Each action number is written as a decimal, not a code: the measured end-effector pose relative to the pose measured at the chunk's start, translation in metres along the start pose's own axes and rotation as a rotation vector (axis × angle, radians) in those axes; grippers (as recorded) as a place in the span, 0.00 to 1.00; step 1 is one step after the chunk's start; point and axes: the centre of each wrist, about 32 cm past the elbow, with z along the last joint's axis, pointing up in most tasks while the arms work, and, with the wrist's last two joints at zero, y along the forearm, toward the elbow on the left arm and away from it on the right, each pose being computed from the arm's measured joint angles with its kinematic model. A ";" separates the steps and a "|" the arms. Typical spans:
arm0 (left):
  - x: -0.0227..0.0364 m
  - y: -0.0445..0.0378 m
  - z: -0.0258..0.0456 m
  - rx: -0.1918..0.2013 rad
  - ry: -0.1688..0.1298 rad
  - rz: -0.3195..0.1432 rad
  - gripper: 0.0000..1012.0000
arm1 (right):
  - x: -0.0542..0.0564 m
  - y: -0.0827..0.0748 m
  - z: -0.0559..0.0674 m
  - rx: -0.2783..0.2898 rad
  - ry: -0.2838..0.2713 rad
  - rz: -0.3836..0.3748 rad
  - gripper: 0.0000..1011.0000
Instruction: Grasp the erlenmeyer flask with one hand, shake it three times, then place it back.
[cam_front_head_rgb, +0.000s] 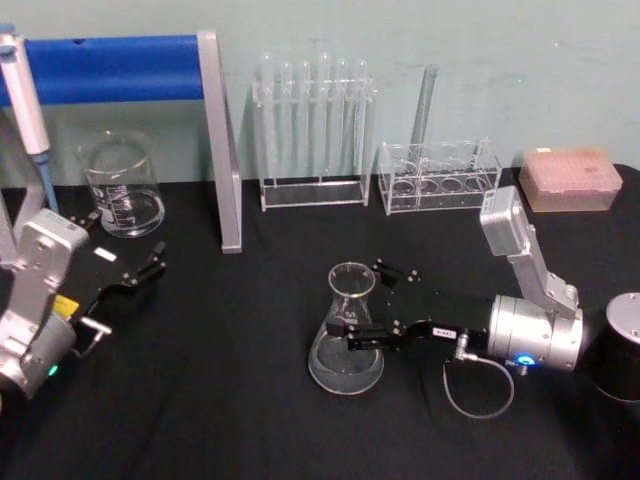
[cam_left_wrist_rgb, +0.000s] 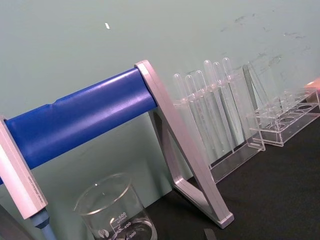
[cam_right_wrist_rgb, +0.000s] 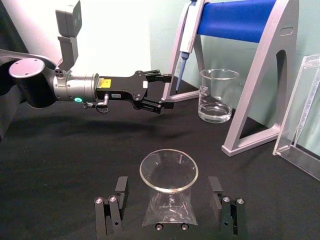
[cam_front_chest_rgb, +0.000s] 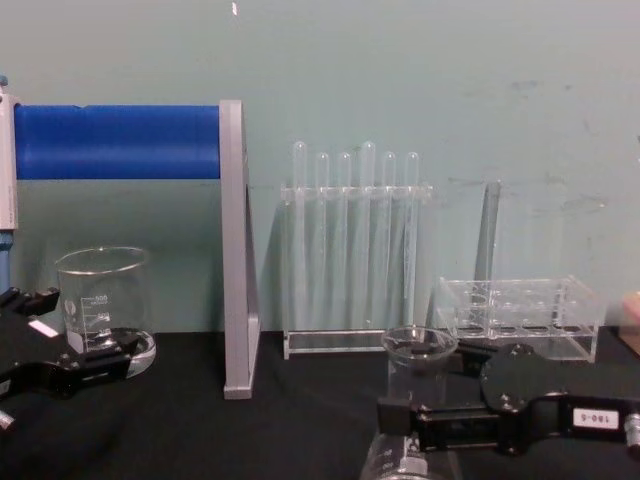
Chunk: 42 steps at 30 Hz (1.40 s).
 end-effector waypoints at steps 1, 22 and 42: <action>0.0000 0.0000 0.0000 0.000 0.000 0.000 0.99 | 0.000 0.000 0.000 0.000 0.000 0.000 0.99; 0.0000 0.0000 0.0000 0.000 0.000 0.000 0.99 | 0.000 0.000 0.000 0.001 -0.001 0.001 0.45; 0.0000 0.0000 0.0000 0.000 0.000 0.000 0.99 | 0.000 0.000 0.000 0.001 -0.001 0.001 0.44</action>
